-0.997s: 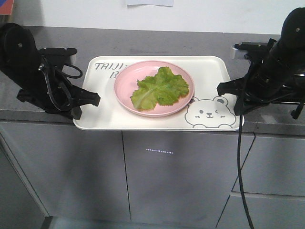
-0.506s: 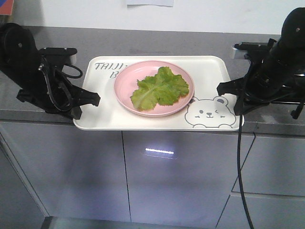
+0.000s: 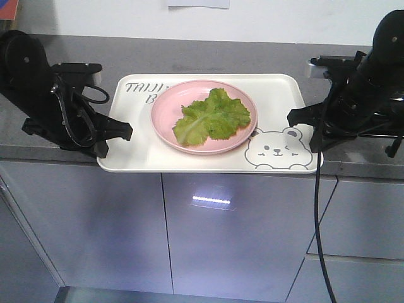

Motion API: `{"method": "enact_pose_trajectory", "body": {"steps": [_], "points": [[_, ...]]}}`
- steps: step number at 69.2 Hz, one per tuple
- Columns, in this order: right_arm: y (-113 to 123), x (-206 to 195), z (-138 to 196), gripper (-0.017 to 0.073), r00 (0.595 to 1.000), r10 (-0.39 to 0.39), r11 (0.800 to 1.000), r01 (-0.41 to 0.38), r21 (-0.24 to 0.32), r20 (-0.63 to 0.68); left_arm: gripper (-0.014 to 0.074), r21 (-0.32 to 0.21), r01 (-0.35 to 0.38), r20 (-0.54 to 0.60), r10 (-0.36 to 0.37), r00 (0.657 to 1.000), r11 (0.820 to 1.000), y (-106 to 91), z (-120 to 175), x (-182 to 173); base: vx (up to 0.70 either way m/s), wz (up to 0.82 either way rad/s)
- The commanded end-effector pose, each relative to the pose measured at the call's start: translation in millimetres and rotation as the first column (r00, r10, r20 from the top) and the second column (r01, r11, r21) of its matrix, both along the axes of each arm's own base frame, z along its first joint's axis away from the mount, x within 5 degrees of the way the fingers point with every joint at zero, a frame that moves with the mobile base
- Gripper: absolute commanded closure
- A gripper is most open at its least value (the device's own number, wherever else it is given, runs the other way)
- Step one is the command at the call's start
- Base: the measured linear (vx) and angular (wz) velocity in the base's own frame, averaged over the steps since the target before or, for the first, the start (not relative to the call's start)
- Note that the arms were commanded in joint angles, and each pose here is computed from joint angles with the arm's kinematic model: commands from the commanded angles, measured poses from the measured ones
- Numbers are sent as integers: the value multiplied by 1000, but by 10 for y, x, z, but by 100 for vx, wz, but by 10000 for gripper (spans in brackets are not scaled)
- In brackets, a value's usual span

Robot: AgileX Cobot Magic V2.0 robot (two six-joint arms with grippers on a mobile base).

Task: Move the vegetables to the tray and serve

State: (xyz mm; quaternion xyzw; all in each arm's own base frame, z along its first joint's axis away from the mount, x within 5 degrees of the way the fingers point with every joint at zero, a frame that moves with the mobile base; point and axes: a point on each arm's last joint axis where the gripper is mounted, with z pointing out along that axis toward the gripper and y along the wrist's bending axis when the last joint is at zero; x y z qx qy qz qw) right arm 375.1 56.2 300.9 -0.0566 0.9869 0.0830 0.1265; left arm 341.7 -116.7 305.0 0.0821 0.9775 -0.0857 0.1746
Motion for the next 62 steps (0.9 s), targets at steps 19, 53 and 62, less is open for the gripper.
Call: {"method": "enact_pose_trajectory", "body": {"steps": [19,53,62], "points": [[146,-72,365,564,990,29,992,-46,114,140,601,-142,48,136,-28,990,989,-163,371,-84,0,0],[146,-72,365,564,990,29,992,-46,114,140,601,-142,48,136,-28,990,989,-163,371,-84,0,0],[146,-72,365,564,990,29,992,-46,114,140,601,-142,48,136,-28,990,989,-163,371,-84,0,0]]}}
